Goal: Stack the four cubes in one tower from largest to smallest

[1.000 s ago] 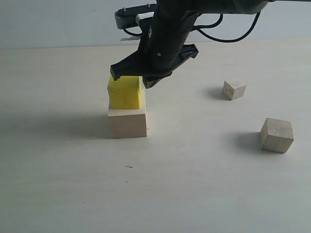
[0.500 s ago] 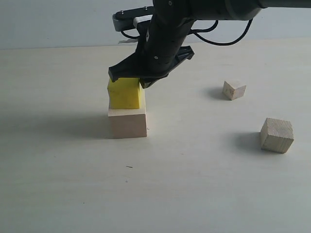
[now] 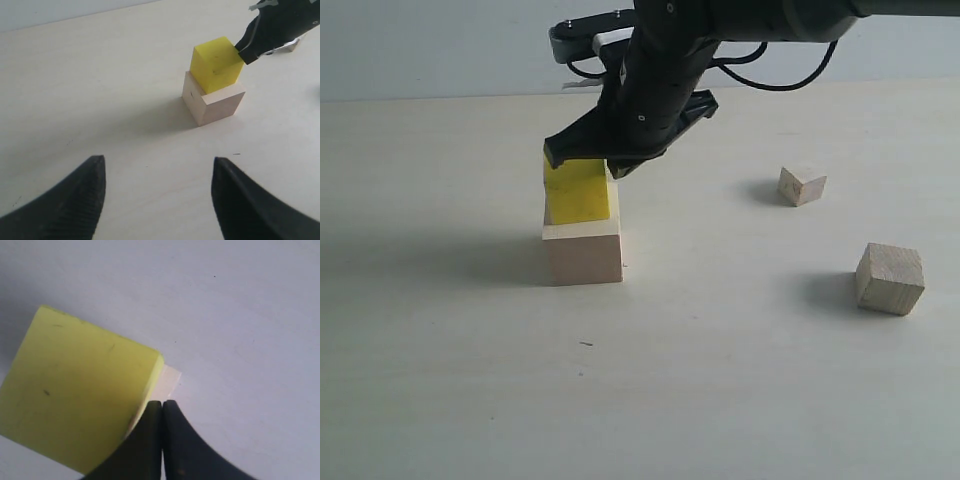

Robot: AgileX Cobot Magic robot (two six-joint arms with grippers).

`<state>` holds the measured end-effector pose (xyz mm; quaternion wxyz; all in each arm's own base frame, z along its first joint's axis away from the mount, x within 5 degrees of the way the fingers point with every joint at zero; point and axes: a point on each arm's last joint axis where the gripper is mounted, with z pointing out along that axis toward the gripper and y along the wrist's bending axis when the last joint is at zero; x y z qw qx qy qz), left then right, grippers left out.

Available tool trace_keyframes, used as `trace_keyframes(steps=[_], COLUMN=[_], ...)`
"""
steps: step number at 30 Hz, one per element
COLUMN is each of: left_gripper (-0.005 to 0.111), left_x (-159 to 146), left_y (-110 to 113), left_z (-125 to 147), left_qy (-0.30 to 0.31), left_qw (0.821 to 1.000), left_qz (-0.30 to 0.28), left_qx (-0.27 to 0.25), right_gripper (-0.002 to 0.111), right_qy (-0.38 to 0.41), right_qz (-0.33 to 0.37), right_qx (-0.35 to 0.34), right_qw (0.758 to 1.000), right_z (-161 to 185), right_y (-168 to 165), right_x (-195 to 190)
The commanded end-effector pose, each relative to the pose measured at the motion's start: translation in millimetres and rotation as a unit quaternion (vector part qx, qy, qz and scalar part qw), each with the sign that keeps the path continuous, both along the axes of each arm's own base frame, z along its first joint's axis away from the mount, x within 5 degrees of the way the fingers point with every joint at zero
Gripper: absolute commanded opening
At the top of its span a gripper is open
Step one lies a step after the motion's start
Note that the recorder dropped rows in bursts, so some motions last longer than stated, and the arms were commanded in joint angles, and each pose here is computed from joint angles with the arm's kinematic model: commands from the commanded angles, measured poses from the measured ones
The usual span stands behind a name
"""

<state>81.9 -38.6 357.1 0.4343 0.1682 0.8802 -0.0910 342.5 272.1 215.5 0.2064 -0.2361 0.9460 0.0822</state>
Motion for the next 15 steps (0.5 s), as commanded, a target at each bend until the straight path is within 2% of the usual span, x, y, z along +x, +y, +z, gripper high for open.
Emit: trace_keyframes(steps=[1, 5, 15], left_gripper=[0.06, 0.06, 0.06], left_x=[0.0, 0.0, 1.6], left_y=[-0.5, -0.5, -2.1], left_z=[-0.9, -0.9, 1.1], left_qy=[0.003, 0.003, -0.009], left_qw=[1.0, 1.0, 1.0], left_qz=[-0.001, -0.001, -0.004], left_qx=[-0.001, -0.001, -0.009], right_gripper=[0.0, 0.0, 0.0], right_qy=[-0.013, -0.016, -0.03], right_qz=[-0.035, -0.054, -0.167], right_qx=[-0.027, -0.054, -0.043], right_qw=[0.999, 0.997, 0.985], right_z=[3.3, 8.7, 57.8], right_y=[-8.9, -25.5, -116.6], right_x=[3.1, 9.0, 34.0])
